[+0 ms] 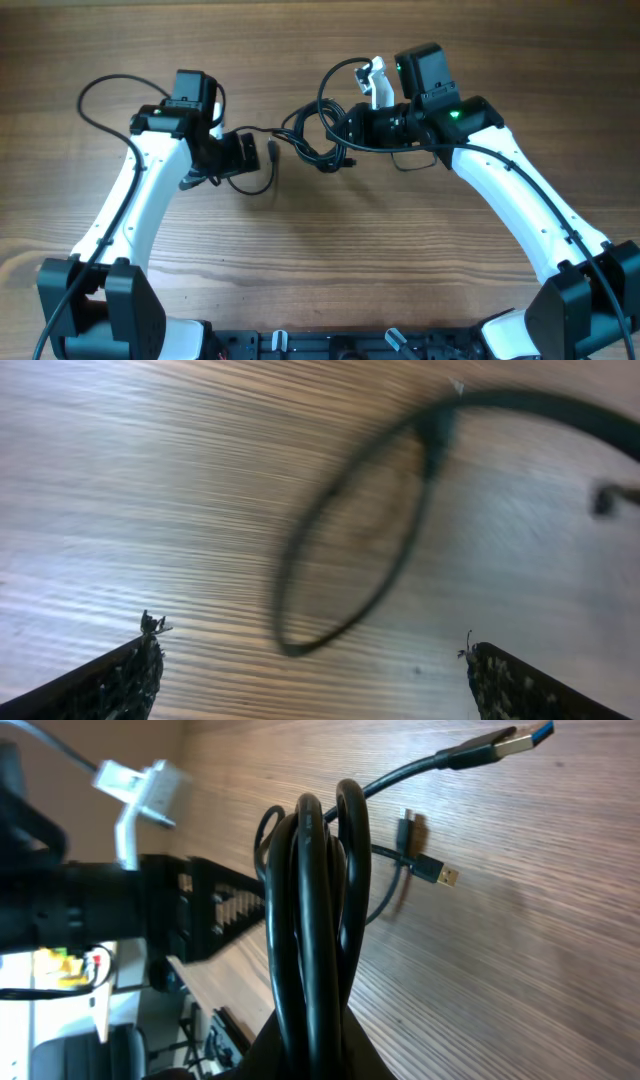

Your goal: Untangle cables

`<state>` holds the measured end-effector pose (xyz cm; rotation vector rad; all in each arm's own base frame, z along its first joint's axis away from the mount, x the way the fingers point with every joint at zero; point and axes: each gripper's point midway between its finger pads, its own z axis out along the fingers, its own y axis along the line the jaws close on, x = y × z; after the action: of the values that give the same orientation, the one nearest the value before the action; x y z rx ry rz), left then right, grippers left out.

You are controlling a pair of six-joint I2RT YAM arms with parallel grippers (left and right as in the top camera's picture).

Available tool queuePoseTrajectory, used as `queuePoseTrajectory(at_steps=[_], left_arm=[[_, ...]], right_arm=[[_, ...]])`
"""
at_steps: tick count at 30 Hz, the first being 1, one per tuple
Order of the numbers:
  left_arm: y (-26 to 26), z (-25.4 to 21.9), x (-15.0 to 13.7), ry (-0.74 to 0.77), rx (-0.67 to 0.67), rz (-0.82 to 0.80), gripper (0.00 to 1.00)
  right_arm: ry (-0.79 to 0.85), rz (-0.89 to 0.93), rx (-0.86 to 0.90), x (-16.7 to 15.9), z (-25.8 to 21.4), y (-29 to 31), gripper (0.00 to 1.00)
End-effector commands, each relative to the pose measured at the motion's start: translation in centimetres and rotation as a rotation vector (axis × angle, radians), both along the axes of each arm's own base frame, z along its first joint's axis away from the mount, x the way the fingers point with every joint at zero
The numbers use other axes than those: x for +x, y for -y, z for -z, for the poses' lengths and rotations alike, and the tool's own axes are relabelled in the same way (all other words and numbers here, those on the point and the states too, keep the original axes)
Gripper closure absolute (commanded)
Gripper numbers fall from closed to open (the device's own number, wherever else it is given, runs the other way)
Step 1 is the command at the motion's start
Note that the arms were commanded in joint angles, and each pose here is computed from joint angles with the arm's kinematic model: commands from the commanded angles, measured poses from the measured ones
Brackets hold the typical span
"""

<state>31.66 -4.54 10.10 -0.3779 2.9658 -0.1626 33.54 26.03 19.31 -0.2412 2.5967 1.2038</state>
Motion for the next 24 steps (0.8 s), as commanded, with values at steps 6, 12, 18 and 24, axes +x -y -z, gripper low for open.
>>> queuePoseTrajectory(at_steps=[6,12,18,24], left_arm=[[0.9,-1.6,1.8,0.072,-0.132,-0.063,0.00],[8.3,-5.6,2.9,0.207,-0.553,0.239,0.00],[8.6,-6.5,4.6,0.309,-0.549,0.298,0.00],[8.8,-7.6,6.3,0.438,-0.518,0.410,0.00]], right_arm=[[-0.007,0.048,-0.147,-0.3,2.0,1.1,0.96],[0.034,-0.055,-0.103,-1.2,1.4,0.0,0.96],[0.135,-0.249,-0.010,-2.8,0.0,-1.3,0.96],[0.186,-0.375,0.097,-4.3,-1.4,-2.4,0.96]])
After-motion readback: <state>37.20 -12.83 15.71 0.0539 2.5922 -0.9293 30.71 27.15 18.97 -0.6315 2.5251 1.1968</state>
